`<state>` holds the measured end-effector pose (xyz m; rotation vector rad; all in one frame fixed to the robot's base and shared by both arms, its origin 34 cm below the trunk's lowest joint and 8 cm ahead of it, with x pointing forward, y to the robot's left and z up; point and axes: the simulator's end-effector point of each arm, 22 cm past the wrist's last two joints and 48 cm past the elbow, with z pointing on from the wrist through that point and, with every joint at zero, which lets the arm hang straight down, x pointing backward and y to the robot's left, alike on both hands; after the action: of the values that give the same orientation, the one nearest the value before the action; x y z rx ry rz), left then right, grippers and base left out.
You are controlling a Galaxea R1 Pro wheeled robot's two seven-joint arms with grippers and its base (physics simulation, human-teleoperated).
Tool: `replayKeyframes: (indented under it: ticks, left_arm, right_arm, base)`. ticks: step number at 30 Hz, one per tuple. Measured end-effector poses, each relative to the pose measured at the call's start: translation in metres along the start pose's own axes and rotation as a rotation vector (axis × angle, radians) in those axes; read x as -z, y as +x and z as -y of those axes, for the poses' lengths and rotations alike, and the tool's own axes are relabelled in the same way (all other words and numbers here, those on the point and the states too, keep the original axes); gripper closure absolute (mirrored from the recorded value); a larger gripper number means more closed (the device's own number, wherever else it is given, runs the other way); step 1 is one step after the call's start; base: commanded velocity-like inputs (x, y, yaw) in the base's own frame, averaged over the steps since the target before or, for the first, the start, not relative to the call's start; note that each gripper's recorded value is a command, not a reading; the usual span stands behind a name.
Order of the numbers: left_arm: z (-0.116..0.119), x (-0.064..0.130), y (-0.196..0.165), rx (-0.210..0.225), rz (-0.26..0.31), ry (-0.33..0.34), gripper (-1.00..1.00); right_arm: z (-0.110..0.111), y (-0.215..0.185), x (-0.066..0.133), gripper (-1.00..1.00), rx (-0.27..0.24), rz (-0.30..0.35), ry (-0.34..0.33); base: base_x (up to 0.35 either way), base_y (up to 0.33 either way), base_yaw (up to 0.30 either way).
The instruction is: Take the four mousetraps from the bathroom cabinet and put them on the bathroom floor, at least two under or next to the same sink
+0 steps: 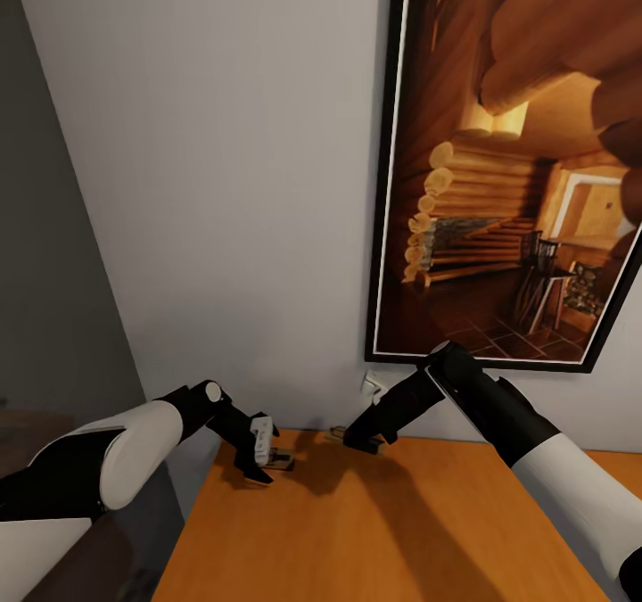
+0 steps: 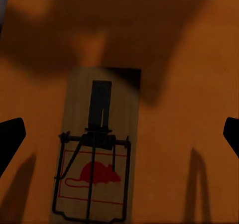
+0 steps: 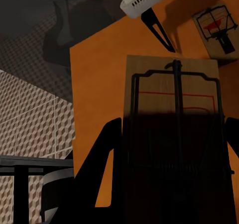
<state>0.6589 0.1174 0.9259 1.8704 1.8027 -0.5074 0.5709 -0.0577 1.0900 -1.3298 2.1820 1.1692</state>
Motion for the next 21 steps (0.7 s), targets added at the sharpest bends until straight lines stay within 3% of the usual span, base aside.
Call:
replayKeyframes:
  ticks: [21]
  left_arm:
    - [-0.0011, 0.0033, 0.0055, 0.005, -0.006, -0.004, -1.00]
  right_arm:
    - [0.0000, 0.0000, 0.0000, 1.00, 0.000, 0.000, 0.000]
  base:
    - [0.000, 0.000, 0.000]
